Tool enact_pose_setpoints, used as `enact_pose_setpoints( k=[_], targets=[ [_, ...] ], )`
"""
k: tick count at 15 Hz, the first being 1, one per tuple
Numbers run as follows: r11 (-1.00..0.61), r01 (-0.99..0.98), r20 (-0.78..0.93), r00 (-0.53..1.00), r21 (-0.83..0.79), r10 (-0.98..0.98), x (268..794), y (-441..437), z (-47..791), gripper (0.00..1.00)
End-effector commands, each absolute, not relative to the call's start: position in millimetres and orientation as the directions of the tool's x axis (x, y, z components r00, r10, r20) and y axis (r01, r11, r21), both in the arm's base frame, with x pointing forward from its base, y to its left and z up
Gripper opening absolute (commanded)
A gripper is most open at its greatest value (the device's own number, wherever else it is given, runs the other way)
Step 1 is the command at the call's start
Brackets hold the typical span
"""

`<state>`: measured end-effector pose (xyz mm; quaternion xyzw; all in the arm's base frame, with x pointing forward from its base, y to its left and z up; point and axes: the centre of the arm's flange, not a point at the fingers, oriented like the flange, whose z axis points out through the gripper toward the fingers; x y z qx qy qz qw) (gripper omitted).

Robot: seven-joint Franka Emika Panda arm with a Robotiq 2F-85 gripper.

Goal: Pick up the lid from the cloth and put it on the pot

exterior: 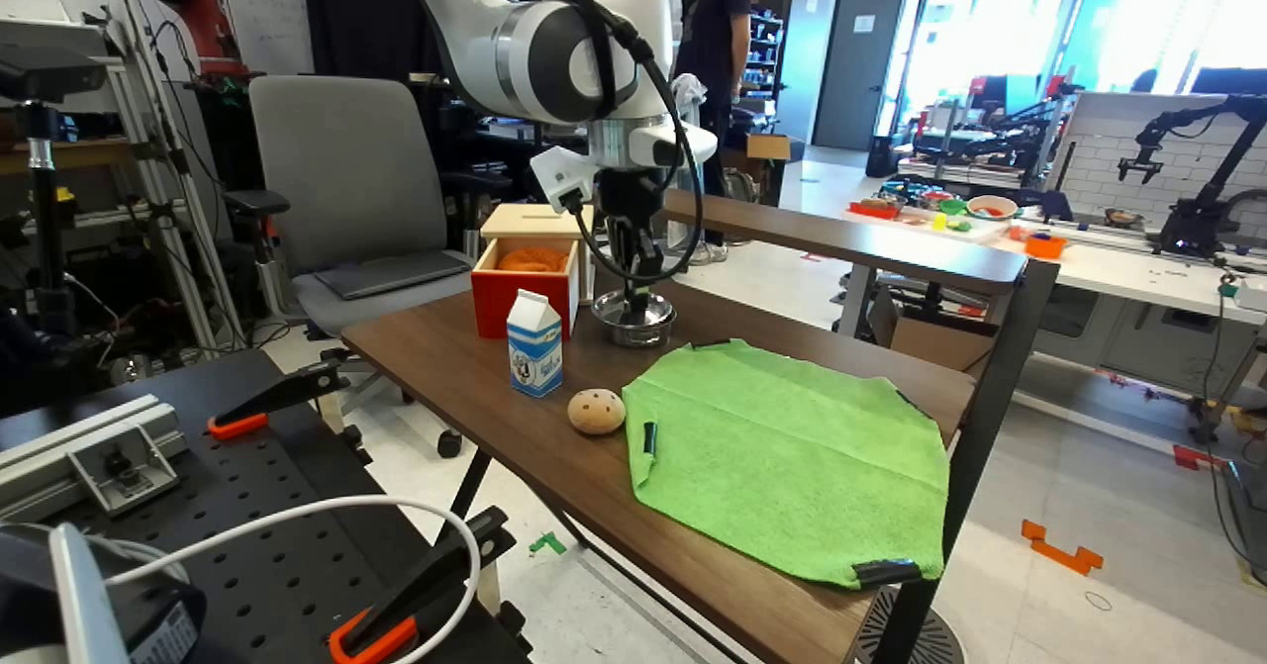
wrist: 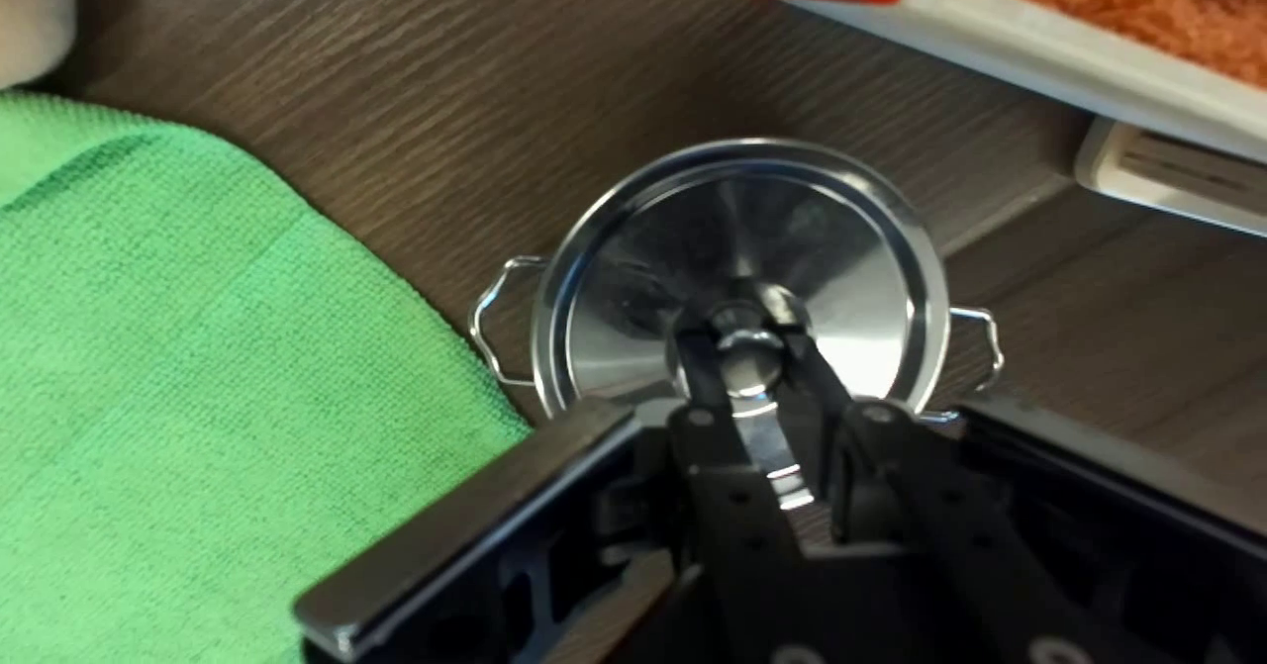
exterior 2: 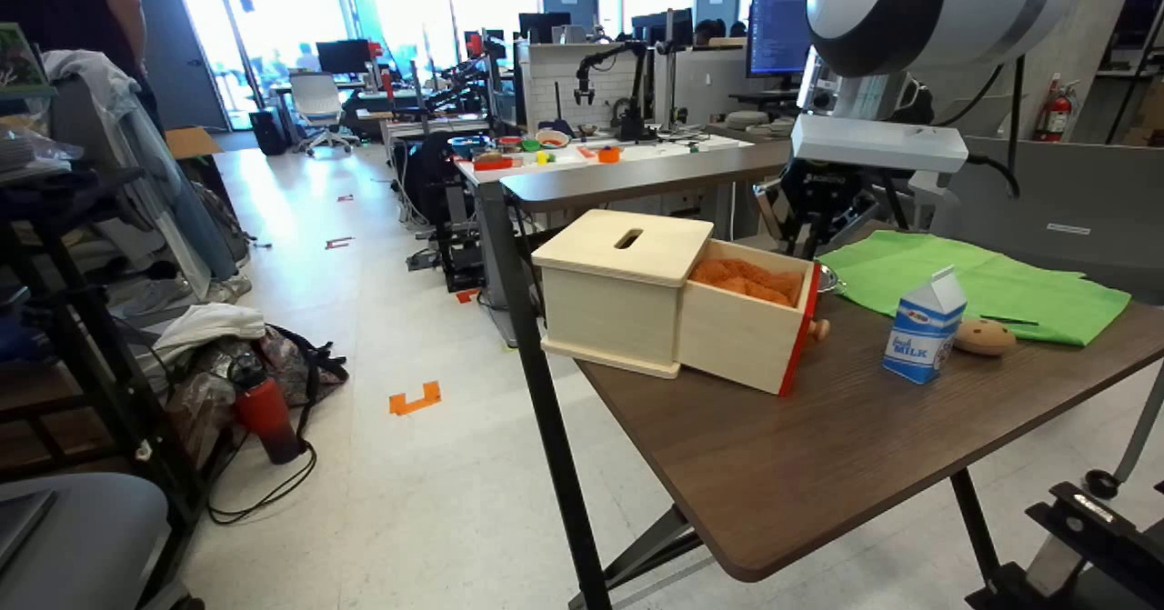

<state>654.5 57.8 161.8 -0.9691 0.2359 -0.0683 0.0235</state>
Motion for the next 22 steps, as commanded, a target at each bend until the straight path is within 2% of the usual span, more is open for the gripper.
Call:
enact_pose_setpoints(
  k=[1,22],
  targets=[
    [-0.883,-0.463,0.15,0.87,-0.072,-0.469,668.4,62.9,161.8,0.05],
    [-0.879,-0.472,0.15,0.866,-0.066,-0.476,673.3,73.1,147.7,0.05]
  ],
)
